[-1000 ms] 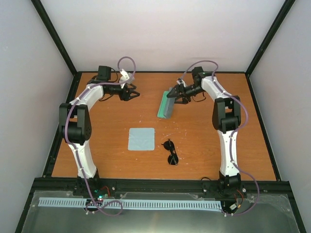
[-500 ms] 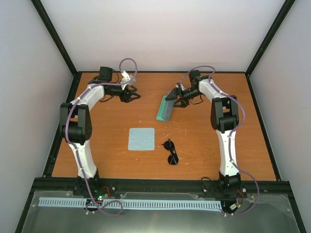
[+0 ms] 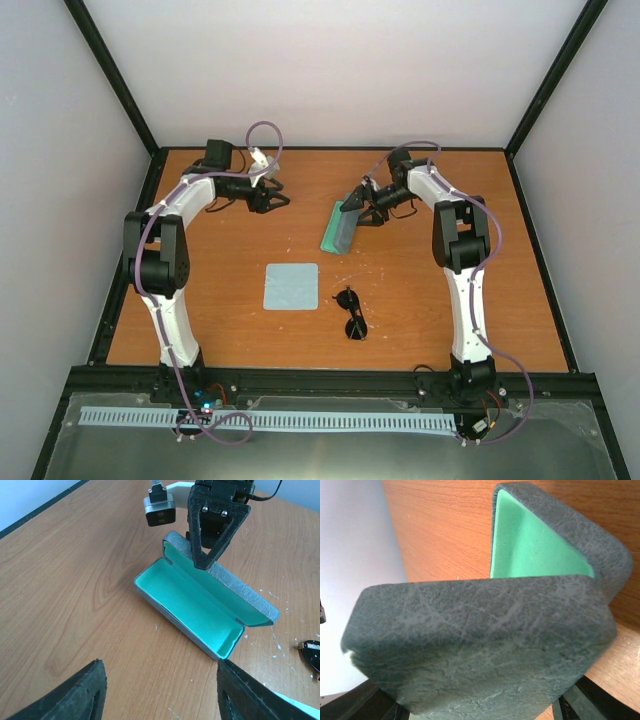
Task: Organize the sunglasses
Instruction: Place the sunglasses case at the center of the board.
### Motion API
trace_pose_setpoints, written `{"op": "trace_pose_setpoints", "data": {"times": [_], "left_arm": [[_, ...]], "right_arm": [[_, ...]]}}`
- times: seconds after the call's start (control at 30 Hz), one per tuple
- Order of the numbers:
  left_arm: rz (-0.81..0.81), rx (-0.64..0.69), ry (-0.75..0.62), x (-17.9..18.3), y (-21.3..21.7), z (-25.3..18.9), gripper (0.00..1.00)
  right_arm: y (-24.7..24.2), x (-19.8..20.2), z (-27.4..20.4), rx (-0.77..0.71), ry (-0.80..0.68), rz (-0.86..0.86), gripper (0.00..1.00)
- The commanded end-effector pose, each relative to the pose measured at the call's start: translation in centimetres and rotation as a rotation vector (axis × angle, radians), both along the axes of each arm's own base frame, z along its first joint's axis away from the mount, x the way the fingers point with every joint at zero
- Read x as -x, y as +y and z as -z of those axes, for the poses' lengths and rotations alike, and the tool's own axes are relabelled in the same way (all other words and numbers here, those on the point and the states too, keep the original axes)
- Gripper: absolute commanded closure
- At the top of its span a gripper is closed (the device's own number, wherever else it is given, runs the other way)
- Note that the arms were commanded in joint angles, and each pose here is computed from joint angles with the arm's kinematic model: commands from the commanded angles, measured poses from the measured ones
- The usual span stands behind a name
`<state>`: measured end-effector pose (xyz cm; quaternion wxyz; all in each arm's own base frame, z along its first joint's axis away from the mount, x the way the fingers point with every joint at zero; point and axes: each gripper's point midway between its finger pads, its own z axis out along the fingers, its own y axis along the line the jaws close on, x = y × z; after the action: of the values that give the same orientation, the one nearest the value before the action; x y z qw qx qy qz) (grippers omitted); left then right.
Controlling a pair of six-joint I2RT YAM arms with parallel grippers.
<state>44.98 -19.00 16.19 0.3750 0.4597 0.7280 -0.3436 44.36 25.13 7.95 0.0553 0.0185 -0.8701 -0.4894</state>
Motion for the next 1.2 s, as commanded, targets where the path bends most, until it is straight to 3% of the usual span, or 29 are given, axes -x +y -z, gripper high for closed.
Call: {"op": "trace_pose_setpoints", "data": {"times": [0.0, 0.23, 0.47, 0.57, 0.63, 1.17], "left_arm": [[0.018, 0.017, 0.007, 0.3, -0.2, 0.5, 0.39], [0.021, 0.023, 0.007, 0.2, -0.4, 1.2, 0.38], [0.019, 0.014, 0.018, 0.3, -0.3, 1.6, 0.38], [0.017, 0.014, 0.022, 0.3, -0.3, 1.7, 0.38], [0.016, 0.014, 0.025, 0.3, -0.3, 1.8, 0.38], [0.032, 0.022, 0.009, -0.4, -0.9, 2.6, 0.42]], "right_arm": [[-0.1, 0.4, 2.6, 0.075, 0.033, 0.003, 0.58], [-0.2, 0.0, 2.4, 0.079, 0.02, 0.016, 0.47], [-0.1, -0.1, 2.0, 0.075, 0.005, 0.018, 0.28], [-0.1, -0.2, 1.6, 0.073, -0.006, 0.024, 0.26], [-0.1, -0.1, 1.5, 0.074, -0.01, 0.026, 0.15], [-1.9, 0.4, -2.5, 0.192, -0.091, 0.079, 0.13]]}}
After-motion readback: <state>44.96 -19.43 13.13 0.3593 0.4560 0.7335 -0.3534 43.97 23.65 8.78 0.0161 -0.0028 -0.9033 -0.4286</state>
